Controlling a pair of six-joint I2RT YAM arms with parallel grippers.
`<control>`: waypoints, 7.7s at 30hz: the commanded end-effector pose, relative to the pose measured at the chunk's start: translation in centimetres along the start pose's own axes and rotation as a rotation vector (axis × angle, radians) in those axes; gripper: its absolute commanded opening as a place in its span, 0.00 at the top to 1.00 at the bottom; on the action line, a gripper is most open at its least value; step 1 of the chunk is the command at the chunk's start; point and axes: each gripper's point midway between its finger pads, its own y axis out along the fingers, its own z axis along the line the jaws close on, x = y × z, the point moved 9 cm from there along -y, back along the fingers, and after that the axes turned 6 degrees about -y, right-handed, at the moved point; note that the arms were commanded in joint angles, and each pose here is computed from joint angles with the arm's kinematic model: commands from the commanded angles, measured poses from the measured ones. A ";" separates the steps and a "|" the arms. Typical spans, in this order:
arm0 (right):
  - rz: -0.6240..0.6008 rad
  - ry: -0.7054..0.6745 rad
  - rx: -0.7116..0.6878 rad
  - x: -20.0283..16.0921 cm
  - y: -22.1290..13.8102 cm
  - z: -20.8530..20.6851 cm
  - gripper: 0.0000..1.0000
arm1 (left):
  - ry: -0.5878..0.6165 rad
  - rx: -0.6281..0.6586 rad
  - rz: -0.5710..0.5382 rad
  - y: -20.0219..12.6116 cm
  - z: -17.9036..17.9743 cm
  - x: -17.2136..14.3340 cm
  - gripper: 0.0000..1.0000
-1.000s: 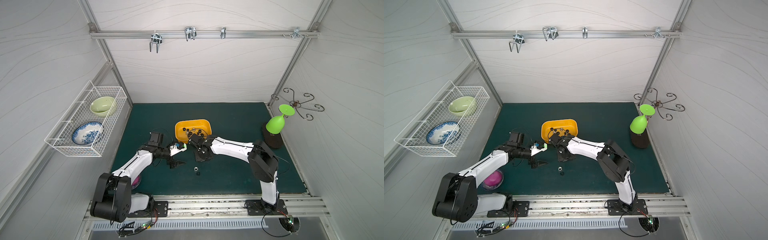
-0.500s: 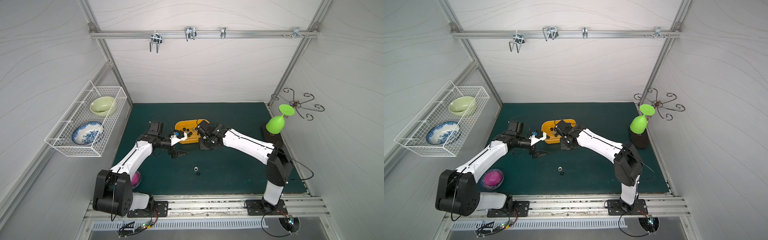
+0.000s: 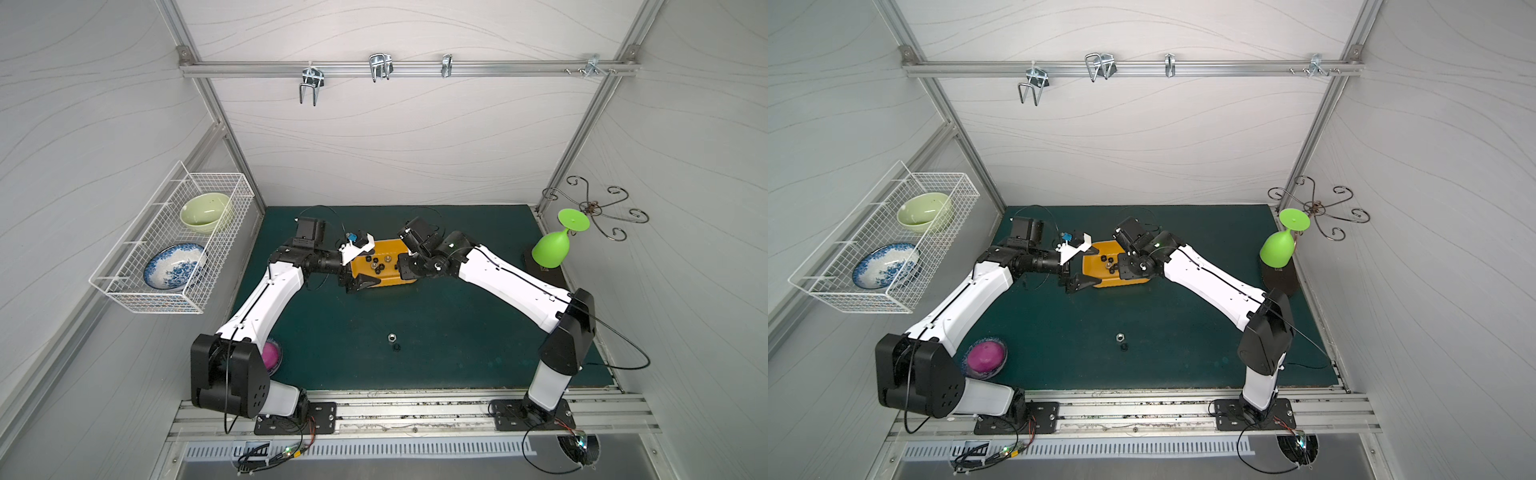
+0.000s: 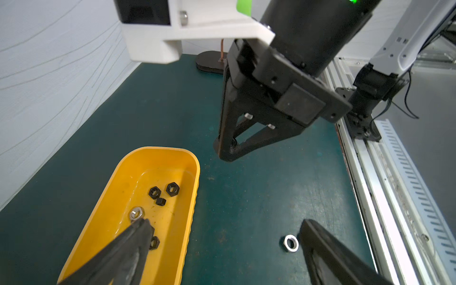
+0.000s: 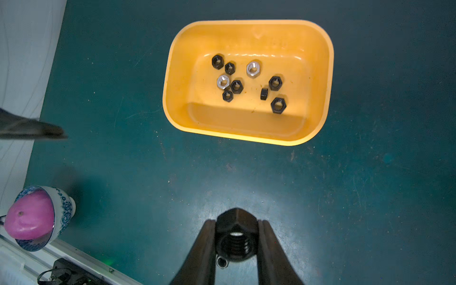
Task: Put the nuts on the desktop into the storage box
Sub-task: Place the nut in the storage box, then pick up the nut from the center of the board.
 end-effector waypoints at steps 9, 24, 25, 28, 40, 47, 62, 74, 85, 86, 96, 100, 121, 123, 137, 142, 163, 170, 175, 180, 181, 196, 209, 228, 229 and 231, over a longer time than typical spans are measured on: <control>-0.063 0.034 -0.002 3.7 1.9 -2.2 0.73 | -0.217 0.127 -0.018 0.1 2.5 1.6 0.01; -0.059 0.043 -0.031 5.6 8.3 -4.2 0.75 | -0.276 0.149 0.095 3.9 4.7 0.8 0.01; -0.057 0.047 -0.029 5.6 8.7 -4.4 0.75 | -0.277 0.149 0.098 4.1 4.8 0.7 0.01; -0.054 0.058 -0.026 5.8 10.2 -4.9 0.75 | -0.307 0.163 0.101 4.8 5.5 0.3 0.01; -0.027 0.045 -0.046 6.3 15.8 -5.8 0.77 | -0.431 0.208 0.120 7.2 8.4 -2.0 0.01; -0.008 0.051 -0.065 6.0 18.4 -6.0 0.79 | -0.500 0.266 0.153 8.0 10.0 -3.0 0.01; 0.042 0.044 -0.101 5.3 21.5 -6.6 0.79 | -0.509 0.244 0.194 8.9 10.5 -4.5 0.02; 0.059 0.076 -0.184 4.7 23.0 -7.0 0.79 | -0.511 0.261 0.196 8.3 10.6 -5.0 0.01; 0.071 0.072 -0.211 4.7 24.0 -6.5 0.78 | -0.525 0.266 0.185 7.7 10.9 -5.3 0.01; 0.074 0.070 -0.210 4.6 24.1 -6.5 0.76 | -0.522 0.266 0.185 7.6 10.8 -5.3 0.01; 0.045 0.071 -0.193 5.7 22.7 -6.1 0.59 | -0.532 0.267 0.190 7.4 10.9 -5.5 0.01; 0.012 0.071 -0.178 6.7 21.0 -5.8 0.58 | -0.526 0.272 0.188 6.9 10.7 -5.3 0.02; -0.188 0.017 -0.012 8.6 4.6 -4.4 0.01 | -0.272 0.363 0.089 -0.9 3.0 2.3 0.01; -0.197 0.004 -0.007 8.1 3.2 -4.5 0.01 | -0.253 0.340 0.090 -1.6 1.9 2.9 0.01; -0.376 -0.302 0.145 2.1 -9.7 -4.8 0.01 | -0.313 0.066 0.088 -5.3 -5.0 7.3 0.01; -0.483 -0.514 0.328 -1.8 -13.7 -4.4 0.01 | -0.257 -0.080 0.097 -6.1 -7.7 7.3 0.01; -0.491 -1.368 0.809 -16.5 -15.7 -1.8 0.01 | -0.062 -0.057 0.388 -3.0 -8.1 2.7 0.01; -0.380 -1.415 0.763 -17.8 -14.3 -2.2 0.01 | 0.078 -0.219 0.462 -0.6 -9.4 0.1 0.01; -0.293 -1.427 0.701 -18.5 -12.9 -2.5 0.01 | 0.179 -0.317 0.531 1.9 -10.0 -1.8 0.03; -0.167 -1.425 0.582 -19.1 -11.0 -3.6 0.01 | 0.276 -0.278 0.654 5.5 -9.4 -4.2 0.07; -0.147 -1.417 0.575 -19.3 -10.7 -3.8 0.01 | 0.280 -0.281 0.654 6.1 -9.3 -4.6 0.07; -0.056 -1.343 0.561 -21.8 -7.8 -4.8 0.01 | 0.423 -0.441 0.716 11.8 -10.3 -10.1 0.20; -0.061 -1.310 0.528 -22.2 -7.2 -5.2 0.01 | 0.415 -0.426 0.798 14.6 -8.8 -11.5 0.25; -0.069 -1.287 0.500 -22.9 -6.4 -5.7 0.01 | 0.402 -0.350 0.831 15.4 -8.4 -14.4 0.38; -0.071 -1.288 0.494 -22.8 -6.5 -5.7 0.01 | 0.404 -0.339 0.830 15.4 -8.3 -14.4 0.40; -0.074 -1.289 0.491 -22.8 -6.5 -5.8 0.01 | 0.405 -0.315 0.830 15.4 -8.2 -14.6 0.47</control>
